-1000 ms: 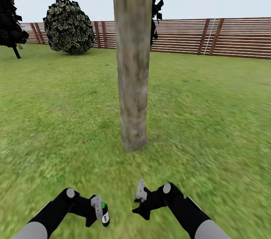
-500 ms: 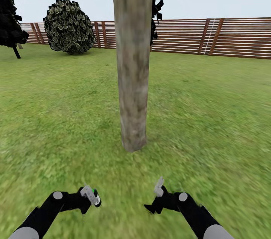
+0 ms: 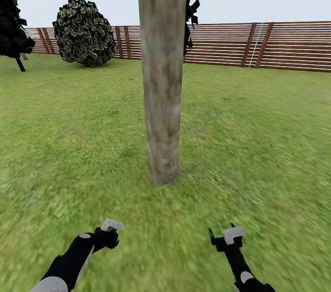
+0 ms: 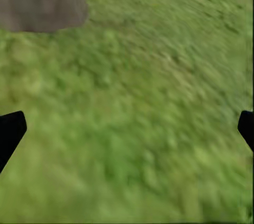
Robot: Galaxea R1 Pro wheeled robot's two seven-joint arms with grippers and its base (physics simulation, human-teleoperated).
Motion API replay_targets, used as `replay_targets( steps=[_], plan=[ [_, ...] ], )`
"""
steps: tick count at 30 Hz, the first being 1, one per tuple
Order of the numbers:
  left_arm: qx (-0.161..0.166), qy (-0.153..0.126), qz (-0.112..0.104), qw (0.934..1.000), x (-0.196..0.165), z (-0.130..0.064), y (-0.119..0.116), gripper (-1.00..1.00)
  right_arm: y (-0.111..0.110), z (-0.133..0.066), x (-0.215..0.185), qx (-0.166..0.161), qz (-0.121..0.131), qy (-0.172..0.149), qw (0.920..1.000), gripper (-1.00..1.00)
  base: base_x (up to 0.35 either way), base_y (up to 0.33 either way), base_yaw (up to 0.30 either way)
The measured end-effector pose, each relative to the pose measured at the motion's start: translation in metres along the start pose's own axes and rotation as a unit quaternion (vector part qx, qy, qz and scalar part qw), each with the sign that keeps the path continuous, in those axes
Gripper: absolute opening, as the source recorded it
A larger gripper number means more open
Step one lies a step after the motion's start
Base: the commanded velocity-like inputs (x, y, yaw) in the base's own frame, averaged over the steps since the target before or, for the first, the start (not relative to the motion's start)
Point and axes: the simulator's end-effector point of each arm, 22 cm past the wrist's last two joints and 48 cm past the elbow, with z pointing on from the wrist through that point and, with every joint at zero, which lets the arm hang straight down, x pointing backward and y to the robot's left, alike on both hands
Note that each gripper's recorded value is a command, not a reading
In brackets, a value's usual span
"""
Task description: In the garden, pick up the pesticide atomizer on the floor and spray pesticide onto both trees until each tree trunk is fully covered.
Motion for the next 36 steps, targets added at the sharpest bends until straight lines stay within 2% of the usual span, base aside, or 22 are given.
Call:
replay_targets(
  steps=[1,2,4,6,7,9,11,12,15,18,19,22,31,36],
  plan=[
    [-0.01,0.002,-0.005,0.9999,-0.003,0.003,-0.006,-1.0,-0.014,-0.001,0.003,0.015,-0.003,0.001,0.9999,1.0,0.0,0.0,0.0],
    [-0.013,0.003,-0.006,0.9999,-0.003,0.004,-0.008,-1.0,-0.02,-0.001,0.004,0.018,-0.006,0.002,0.9998,1.0,0.0,0.0,0.0],
    [-0.014,0.022,-0.016,0.9995,0.0,0.006,-0.021,-1.0,-0.043,-0.004,0.012,0.038,-0.008,0.008,0.9992,1.0,0.0,0.0,0.0],
    [-0.014,0.049,-0.028,0.9983,0.005,0.007,-0.027,-1.0,-0.054,-0.016,0.031,0.057,0.011,0.024,0.998,1.0,0.0,0.0,0.0],
    [-0.014,0.052,-0.03,0.9981,0.004,0.006,-0.027,-1.0,-0.055,-0.019,0.035,0.06,0.015,0.028,0.9977,1.0,0.0,0.0,0.0],
    [-0.011,0.054,-0.048,0.9973,-0.01,0.006,-0.026,-1.0,-0.057,-0.028,0.048,0.068,0.03,0.036,0.9966,1.0,0.0,0.0,0.0],
    [-0.004,0.056,-0.074,0.9957,-0.018,0.006,-0.028,-1.0,-0.053,-0.032,0.052,0.065,0.035,0.04,0.9965,1.0,0.0,0.0,0.0],
    [0.001,0.069,-0.09,0.9935,-0.015,0.004,-0.03,-1.0,-0.05,-0.032,0.053,0.063,0.037,0.04,0.9965,1.0,0.0,0.0,0.0],
    [0.004,0.093,-0.108,0.9898,-0.009,0.002,-0.033,-1.0,-0.047,-0.033,0.054,0.062,0.04,0.041,0.9964,1.0,0.0,0.0,0.0],
    [-0.01,0.098,-0.108,0.9892,-0.01,0.0,-0.028,-1.0,-0.047,-0.033,0.054,0.063,0.041,0.041,0.9963,1.0,0.0,0.0,-0.087],
    [-0.025,0.102,-0.109,0.9885,-0.011,-0.001,-0.022,-1.0,-0.046,-0.034,0.054,0.063,0.042,0.042,0.9963,1.0,0.0,0.0,-0.279],
    [-0.027,0.098,-0.112,0.9885,-0.018,-0.004,-0.02,-1.0,-0.047,-0.034,0.054,0.063,0.042,0.042,0.9962,1.0,0.0,0.0,-0.292],
    [-0.028,0.111,-0.113,0.9869,-0.014,-0.006,-0.019,-1.0,-0.048,-0.034,0.055,0.064,0.043,0.042,0.9961,1.0,0.005,0.0,-0.299],
    [-0.031,0.109,-0.112,0.9872,-0.013,-0.006,-0.017,-1.0,-0.048,-0.034,0.054,0.065,0.043,0.042,0.9961,1.0,0.251,0.0,-0.299]
  ],
)
